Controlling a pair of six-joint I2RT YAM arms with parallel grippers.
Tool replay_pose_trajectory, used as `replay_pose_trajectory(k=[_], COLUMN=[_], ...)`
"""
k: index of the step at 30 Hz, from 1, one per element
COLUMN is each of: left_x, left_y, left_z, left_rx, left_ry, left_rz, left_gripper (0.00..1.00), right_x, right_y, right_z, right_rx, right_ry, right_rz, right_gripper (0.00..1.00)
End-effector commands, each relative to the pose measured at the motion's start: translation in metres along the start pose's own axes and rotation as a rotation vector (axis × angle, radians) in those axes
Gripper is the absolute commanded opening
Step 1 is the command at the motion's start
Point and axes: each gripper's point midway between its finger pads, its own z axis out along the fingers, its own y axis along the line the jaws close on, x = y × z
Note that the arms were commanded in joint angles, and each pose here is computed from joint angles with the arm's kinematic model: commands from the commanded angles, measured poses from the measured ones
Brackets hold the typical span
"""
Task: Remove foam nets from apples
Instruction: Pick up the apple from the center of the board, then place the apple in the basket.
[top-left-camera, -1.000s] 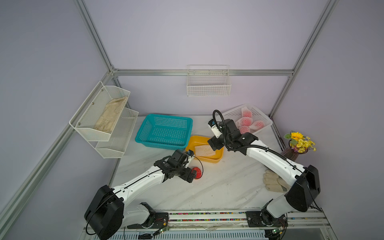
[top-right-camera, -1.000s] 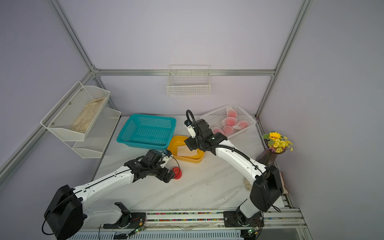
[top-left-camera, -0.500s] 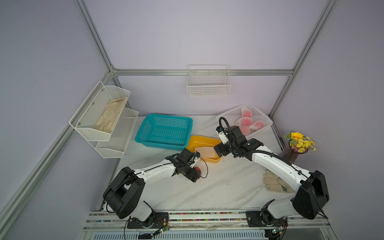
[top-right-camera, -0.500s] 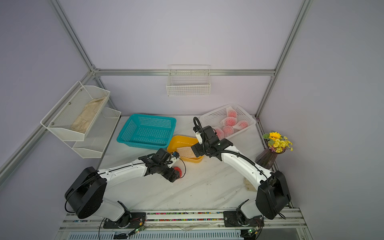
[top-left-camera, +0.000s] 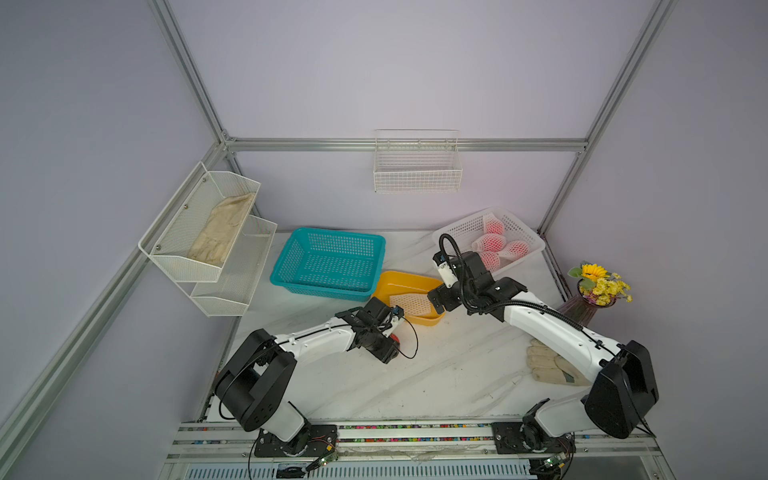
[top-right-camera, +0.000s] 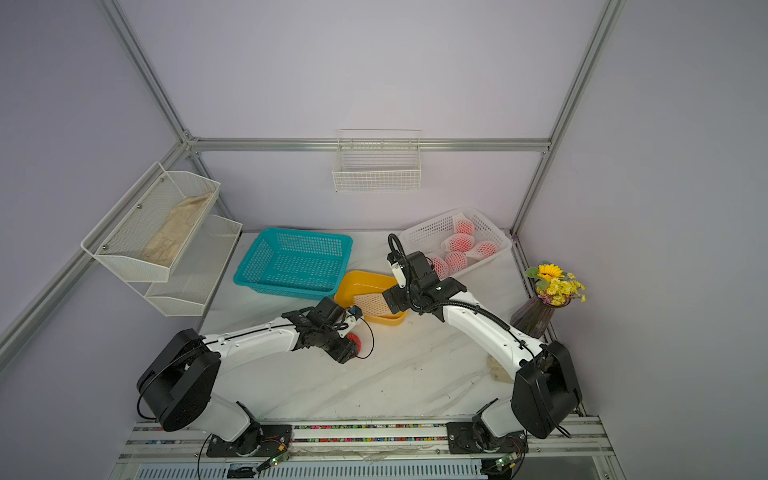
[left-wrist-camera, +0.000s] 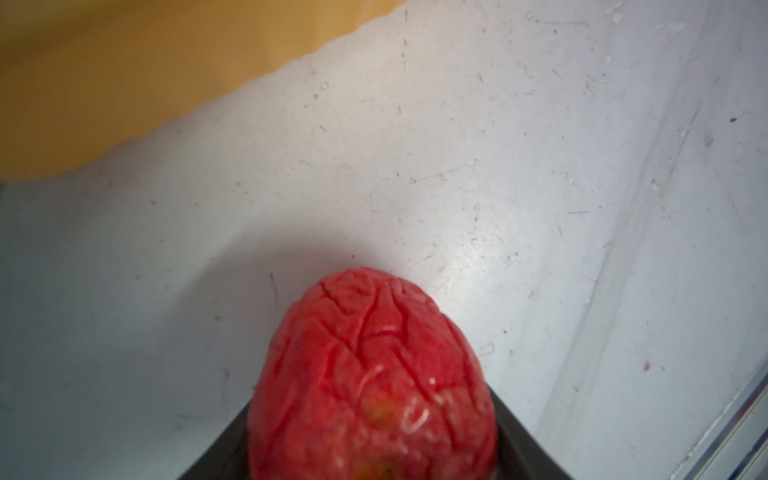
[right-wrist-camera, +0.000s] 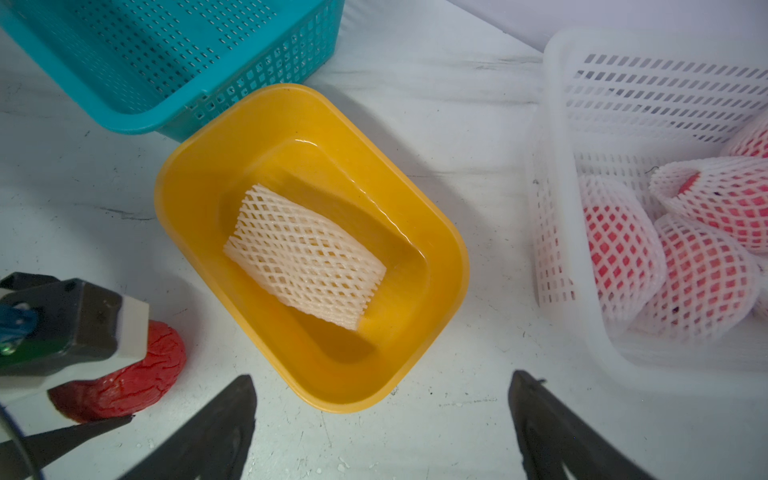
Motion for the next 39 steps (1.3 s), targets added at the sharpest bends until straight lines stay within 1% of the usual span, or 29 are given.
replay_pose_trajectory(k=[1, 3, 6, 8, 11, 13, 15, 16, 17, 19, 21, 24, 29, 35, 37, 39], left_x=[-0.043, -0.054, -0.075, -0.091, -0.116, -0.131, -0.143, -0.149, -0.153, -0.157, -0.159, -0.156, -0.145, -0.135, -0.133, -0.129], left_y=[-0.005, 0.006, 0.023, 0.043, 0.095, 0.134, 0.176, 0.191, 0.206, 0.227, 0.240, 0.246, 0.250, 0.248, 0.247, 0.247], left_z=[-0.063, -0.094, -0.135, -0.158, -0.184, -0.192, -0.182, -0.179, -0.172, -0.154, -0.126, -0.090, -0.053, -0.031, -0.026, -0.021], left_rx=[-0.033, -0.120, -0.222, -0.280, -0.376, -0.422, -0.447, -0.454, -0.461, -0.462, -0.443, -0.401, -0.359, -0.323, -0.312, -0.309], left_ry=[-0.177, -0.248, -0.341, -0.375, -0.413, -0.445, -0.432, -0.430, -0.418, -0.381, -0.331, -0.261, -0.193, -0.156, -0.144, -0.128], left_rz=[-0.002, -0.048, -0.052, -0.072, -0.169, -0.248, -0.327, -0.355, -0.380, -0.407, -0.416, -0.425, -0.447, -0.470, -0.474, -0.481], left_gripper=[0.61, 0.60, 0.60, 0.60, 0.59, 0.59, 0.59, 0.59, 0.58, 0.58, 0.58, 0.58, 0.58, 0.60, 0.62, 0.67], right_x=[-0.007, -0.007, -0.008, -0.008, -0.009, -0.009, -0.008, -0.007, -0.012, -0.012, -0.009, -0.003, 0.006, 0.018, 0.018, 0.020], right_y=[-0.005, -0.006, -0.004, -0.003, -0.003, -0.004, -0.004, -0.004, -0.006, -0.008, -0.011, -0.015, -0.022, -0.025, -0.026, -0.026], right_z=[-0.014, -0.017, -0.020, -0.021, -0.021, -0.021, -0.020, -0.021, -0.030, -0.032, -0.032, -0.028, -0.022, -0.011, -0.011, -0.010], right_rx=[0.012, 0.014, 0.005, -0.003, -0.004, -0.003, -0.002, -0.001, 0.001, 0.006, 0.014, 0.026, 0.033, 0.033, 0.032, 0.024], right_ry=[-0.051, -0.059, -0.065, -0.067, -0.069, -0.069, -0.065, -0.063, -0.091, -0.094, -0.089, -0.073, -0.049, -0.011, -0.011, -0.005], right_rz=[0.029, 0.031, 0.037, 0.041, 0.046, 0.047, 0.051, 0.053, 0.057, 0.063, 0.068, 0.077, 0.093, 0.098, 0.098, 0.103], right_gripper=[0.96, 0.96, 0.96, 0.96, 0.96, 0.96, 0.96, 0.96, 0.96, 0.96, 0.96, 0.96, 0.96, 0.96, 0.96, 0.96])
